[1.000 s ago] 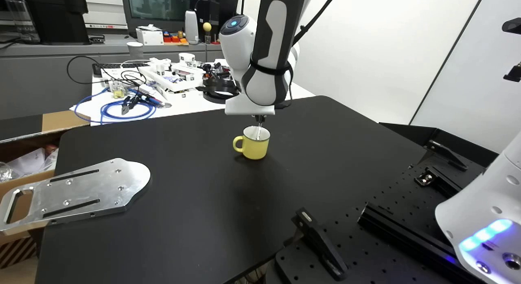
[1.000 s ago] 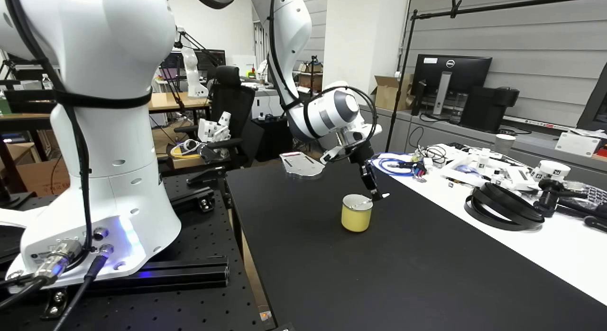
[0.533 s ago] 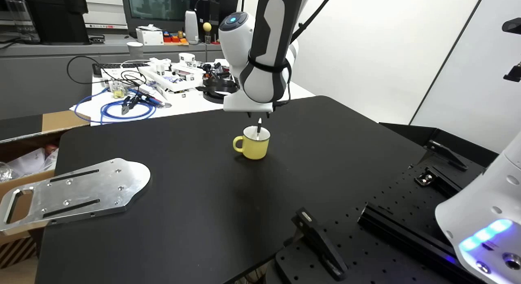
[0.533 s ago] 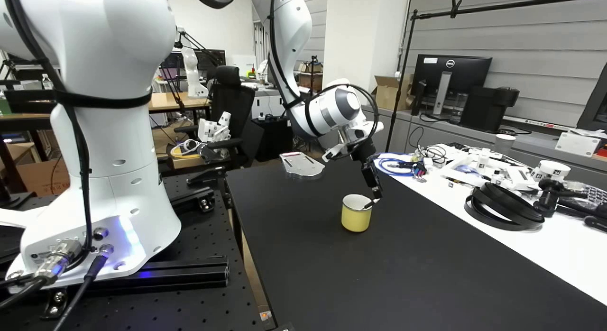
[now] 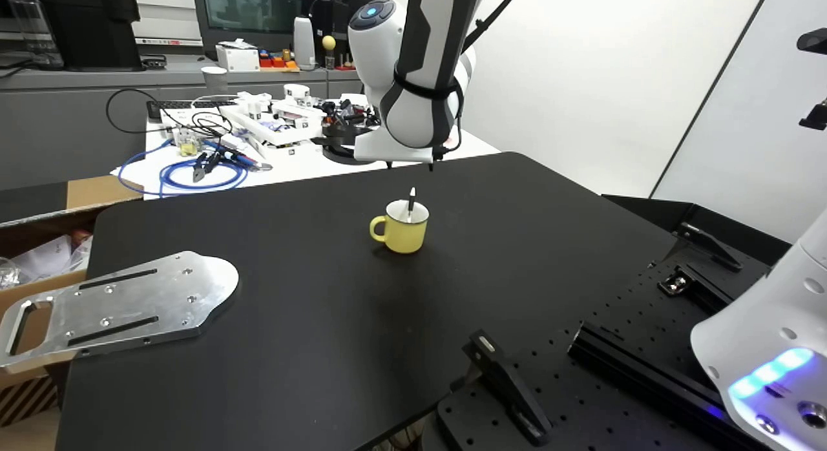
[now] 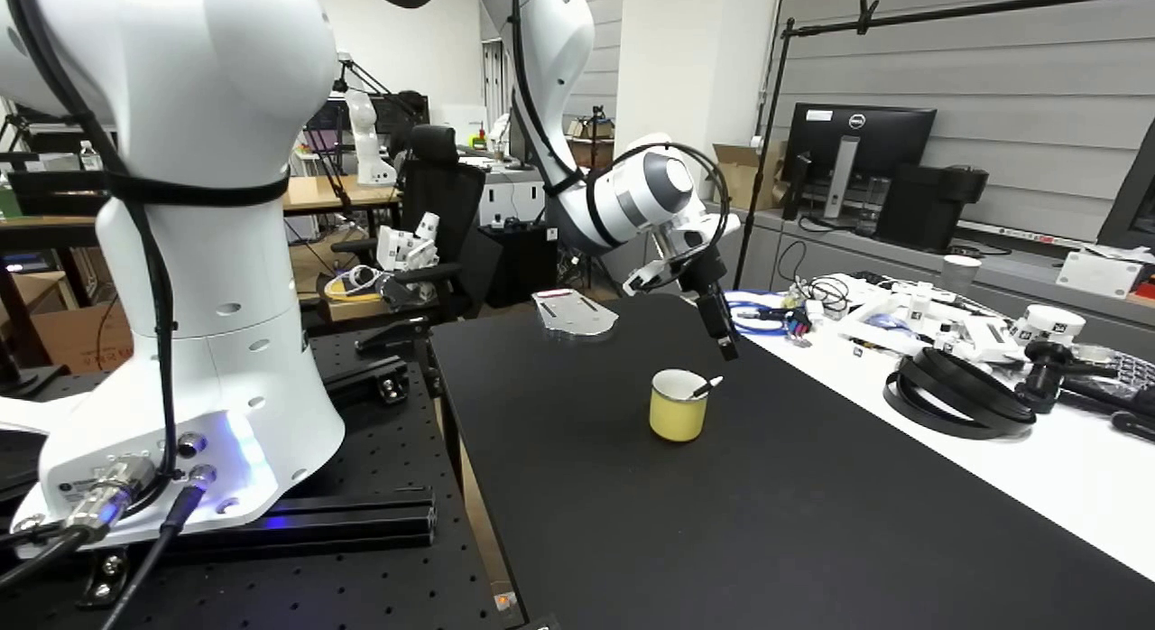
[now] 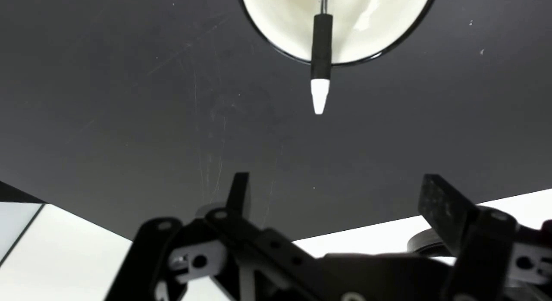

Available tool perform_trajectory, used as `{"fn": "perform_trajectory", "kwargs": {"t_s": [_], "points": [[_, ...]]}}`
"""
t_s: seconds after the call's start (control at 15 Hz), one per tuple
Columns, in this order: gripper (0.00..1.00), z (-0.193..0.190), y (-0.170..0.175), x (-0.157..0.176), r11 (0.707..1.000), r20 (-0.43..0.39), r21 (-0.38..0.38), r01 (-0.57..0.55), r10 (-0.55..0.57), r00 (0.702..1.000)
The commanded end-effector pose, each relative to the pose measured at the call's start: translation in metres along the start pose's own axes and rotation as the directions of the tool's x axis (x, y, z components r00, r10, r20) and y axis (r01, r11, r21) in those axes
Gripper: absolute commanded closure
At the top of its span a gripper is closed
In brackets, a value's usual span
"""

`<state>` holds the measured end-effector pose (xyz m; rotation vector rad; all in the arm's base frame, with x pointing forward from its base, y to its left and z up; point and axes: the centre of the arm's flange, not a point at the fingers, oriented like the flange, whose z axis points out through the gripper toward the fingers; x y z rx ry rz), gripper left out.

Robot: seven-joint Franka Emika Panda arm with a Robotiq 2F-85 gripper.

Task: Put the pen in the cup

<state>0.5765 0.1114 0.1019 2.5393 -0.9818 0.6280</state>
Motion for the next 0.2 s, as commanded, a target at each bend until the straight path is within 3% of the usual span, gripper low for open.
{"fn": "perform_trajectory", "kwargs": {"t_s": [0.0,0.13], "points": [[0.0,0.001,0.0001,-0.001,1.0,0.0,-0.001,0.002,-0.002,1.0],[0.0,0.0027,0.0003,-0.0031,1.0,0.001,-0.004,0.005,-0.005,1.0]]}}
